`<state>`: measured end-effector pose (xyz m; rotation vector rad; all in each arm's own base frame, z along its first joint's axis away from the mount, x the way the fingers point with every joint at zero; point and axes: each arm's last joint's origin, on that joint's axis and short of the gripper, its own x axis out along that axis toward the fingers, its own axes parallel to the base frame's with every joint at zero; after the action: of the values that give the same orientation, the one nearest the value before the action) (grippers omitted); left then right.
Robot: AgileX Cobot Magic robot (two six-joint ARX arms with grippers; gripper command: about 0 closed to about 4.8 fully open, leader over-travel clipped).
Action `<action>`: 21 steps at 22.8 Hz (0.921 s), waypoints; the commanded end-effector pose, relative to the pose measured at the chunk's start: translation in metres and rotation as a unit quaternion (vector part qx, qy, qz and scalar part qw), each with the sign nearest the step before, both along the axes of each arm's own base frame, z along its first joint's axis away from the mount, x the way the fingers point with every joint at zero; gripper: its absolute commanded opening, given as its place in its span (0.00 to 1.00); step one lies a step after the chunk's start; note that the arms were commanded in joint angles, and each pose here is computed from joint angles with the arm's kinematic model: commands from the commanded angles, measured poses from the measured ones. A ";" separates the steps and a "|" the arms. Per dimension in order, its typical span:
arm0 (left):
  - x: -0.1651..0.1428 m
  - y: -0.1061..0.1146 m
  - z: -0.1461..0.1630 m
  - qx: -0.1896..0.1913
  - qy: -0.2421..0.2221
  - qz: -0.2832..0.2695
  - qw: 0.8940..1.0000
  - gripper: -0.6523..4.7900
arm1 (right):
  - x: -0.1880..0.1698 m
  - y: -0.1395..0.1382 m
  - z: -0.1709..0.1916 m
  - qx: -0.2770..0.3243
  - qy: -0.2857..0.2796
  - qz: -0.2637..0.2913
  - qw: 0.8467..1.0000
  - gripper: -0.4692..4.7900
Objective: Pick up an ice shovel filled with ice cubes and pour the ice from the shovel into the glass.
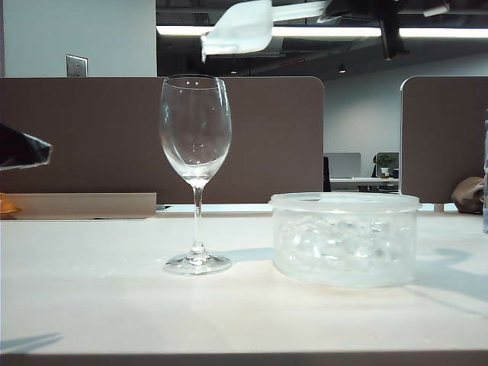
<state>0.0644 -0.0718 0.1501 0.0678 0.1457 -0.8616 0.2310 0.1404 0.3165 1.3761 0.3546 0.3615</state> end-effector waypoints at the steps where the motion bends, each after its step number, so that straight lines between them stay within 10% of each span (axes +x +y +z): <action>1: 0.000 0.000 0.001 -0.004 -0.002 0.000 1.000 0.17 | -0.001 0.000 0.003 0.000 -0.009 -0.002 1.000 0.08; 21: 0.000 0.000 0.001 -0.004 -0.002 0.000 1.000 0.17 | 0.000 0.000 0.003 -0.043 0.013 0.000 0.999 0.08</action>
<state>0.0644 -0.0718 0.1501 0.0678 0.1457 -0.8616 0.2312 0.1402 0.3146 1.3165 0.3999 0.3146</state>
